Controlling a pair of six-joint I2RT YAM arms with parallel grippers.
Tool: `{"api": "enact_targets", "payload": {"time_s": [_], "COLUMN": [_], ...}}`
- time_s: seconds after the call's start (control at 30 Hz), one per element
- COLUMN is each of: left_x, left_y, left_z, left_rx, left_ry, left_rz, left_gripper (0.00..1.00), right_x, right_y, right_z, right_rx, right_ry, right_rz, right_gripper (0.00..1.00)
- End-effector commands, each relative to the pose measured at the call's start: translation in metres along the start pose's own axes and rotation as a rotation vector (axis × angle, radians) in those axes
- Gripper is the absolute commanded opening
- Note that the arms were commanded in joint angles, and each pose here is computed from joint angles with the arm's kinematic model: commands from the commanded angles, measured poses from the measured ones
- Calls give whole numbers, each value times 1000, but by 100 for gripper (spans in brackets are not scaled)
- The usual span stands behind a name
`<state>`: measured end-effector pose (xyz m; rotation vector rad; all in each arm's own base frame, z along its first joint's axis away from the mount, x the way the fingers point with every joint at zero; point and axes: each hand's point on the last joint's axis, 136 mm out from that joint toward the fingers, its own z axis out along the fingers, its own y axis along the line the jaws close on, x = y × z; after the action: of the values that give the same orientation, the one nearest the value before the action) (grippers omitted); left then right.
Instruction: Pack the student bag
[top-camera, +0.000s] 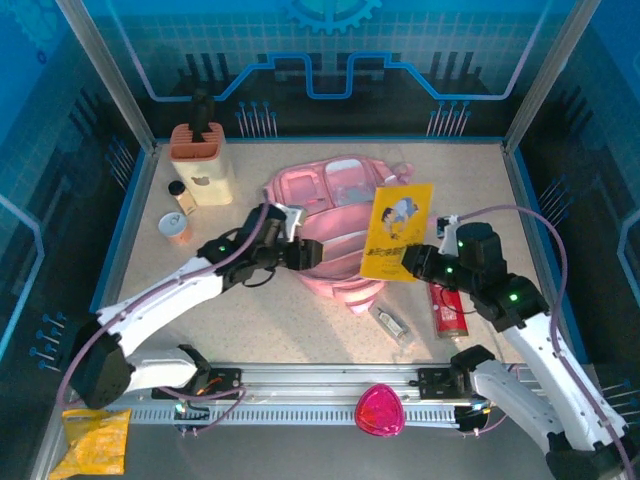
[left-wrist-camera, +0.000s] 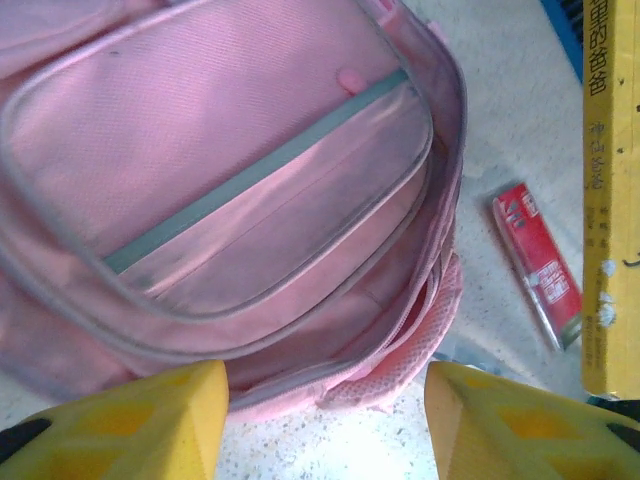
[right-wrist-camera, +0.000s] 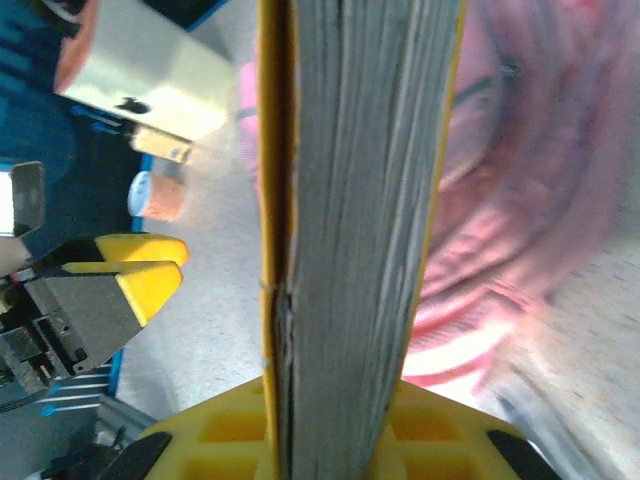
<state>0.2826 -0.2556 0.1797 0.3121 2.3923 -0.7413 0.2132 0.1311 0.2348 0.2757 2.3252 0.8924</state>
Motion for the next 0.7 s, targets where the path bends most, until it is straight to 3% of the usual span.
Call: {"api": "enact_targets", "payload": {"time_s": [0.0,0.27,0.47,0.67], "left_x": [-17,1,9,8], "left_y": [-10,-27,-5,12], "left_z": [21,85,125,145], "left_rx": [-51,-73,-196,-322], "left_ry": [-11,94,181,187], "left_rz": [201,422,500,549], "left_gripper": [55,60,65,59], "right_x": [4,4,3,1], "right_y": [-19,-33,-38,-38], "right_z": [-14,-21,-17,-15], "right_rx": [70,86,61,41], "right_ry": [-3,-4,4,8], "right_rz": [-1,47,93,111], "right_gripper": [4,4,4,3]}}
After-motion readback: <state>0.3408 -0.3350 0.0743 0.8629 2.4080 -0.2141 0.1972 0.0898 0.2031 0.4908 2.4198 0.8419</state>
